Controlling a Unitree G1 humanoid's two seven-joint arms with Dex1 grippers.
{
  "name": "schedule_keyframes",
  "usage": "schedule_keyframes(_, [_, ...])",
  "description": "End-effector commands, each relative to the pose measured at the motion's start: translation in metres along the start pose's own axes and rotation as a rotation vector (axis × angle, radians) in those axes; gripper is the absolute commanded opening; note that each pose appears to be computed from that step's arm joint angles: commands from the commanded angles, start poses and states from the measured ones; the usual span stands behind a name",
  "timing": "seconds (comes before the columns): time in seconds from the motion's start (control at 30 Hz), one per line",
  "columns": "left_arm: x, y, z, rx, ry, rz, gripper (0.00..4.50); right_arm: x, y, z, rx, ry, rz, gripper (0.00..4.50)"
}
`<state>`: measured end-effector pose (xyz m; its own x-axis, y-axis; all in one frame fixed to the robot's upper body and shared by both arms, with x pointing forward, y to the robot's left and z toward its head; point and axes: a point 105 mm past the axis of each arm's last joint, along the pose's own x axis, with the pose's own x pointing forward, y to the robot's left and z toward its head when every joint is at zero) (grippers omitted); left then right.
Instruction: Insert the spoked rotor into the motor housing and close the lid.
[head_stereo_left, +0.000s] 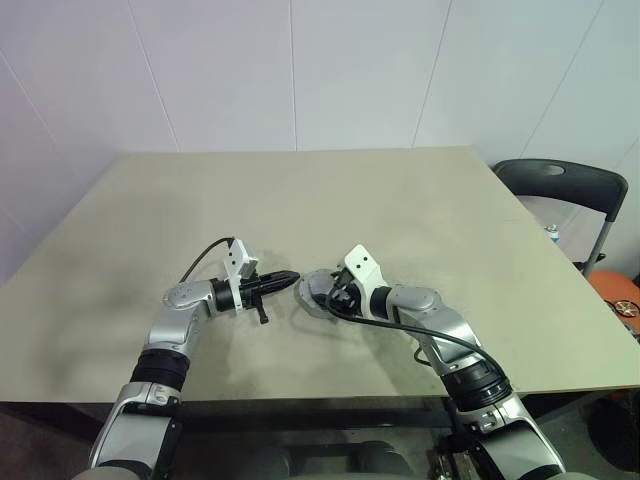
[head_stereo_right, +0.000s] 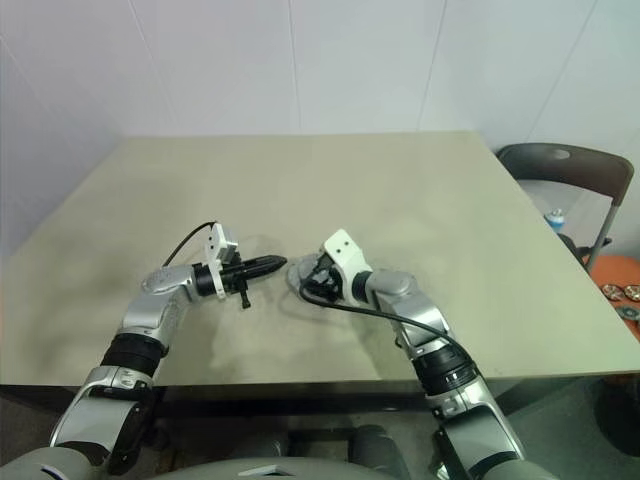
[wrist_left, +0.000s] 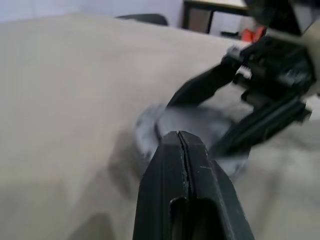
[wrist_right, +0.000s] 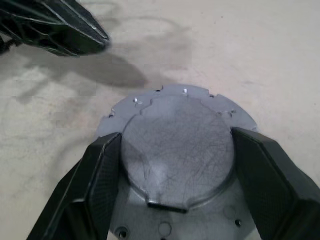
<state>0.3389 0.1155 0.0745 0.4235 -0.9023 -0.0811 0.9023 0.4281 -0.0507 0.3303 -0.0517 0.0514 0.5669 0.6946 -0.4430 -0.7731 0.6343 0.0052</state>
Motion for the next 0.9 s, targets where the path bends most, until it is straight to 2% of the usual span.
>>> schedule_keyframes(0.03, [0.008, -0.003, 0.012, 0.040, -0.015, -0.033, 0.00, 0.008, 0.015, -0.053, 0.071, 0.202, 0.035, 3.03])
schedule_keyframes(0.47, [0.019, -0.008, 0.006, 0.049, 0.020, -0.068, 0.00, 0.007, 0.011, -0.057, 0.029, 0.239, 0.027, 3.03])
schedule_keyframes(0.57, [0.032, 0.001, -0.015, 0.099, 0.128, 0.002, 0.00, 0.008, 0.012, -0.055, 0.030, 0.229, 0.025, 3.03])
schedule_keyframes(0.63, [0.035, -0.003, -0.031, 0.099, 0.193, -0.026, 0.00, 0.008, 0.012, -0.054, 0.031, 0.224, 0.021, 3.03])
schedule_keyframes(0.73, [0.030, -0.008, -0.060, 0.112, 0.359, -0.064, 0.00, 0.007, 0.010, -0.054, 0.033, 0.221, 0.011, 3.03])
schedule_keyframes(0.9, [0.023, -0.005, -0.071, 0.105, 0.421, -0.062, 0.00, 0.006, 0.010, -0.054, 0.037, 0.217, 0.006, 3.03])
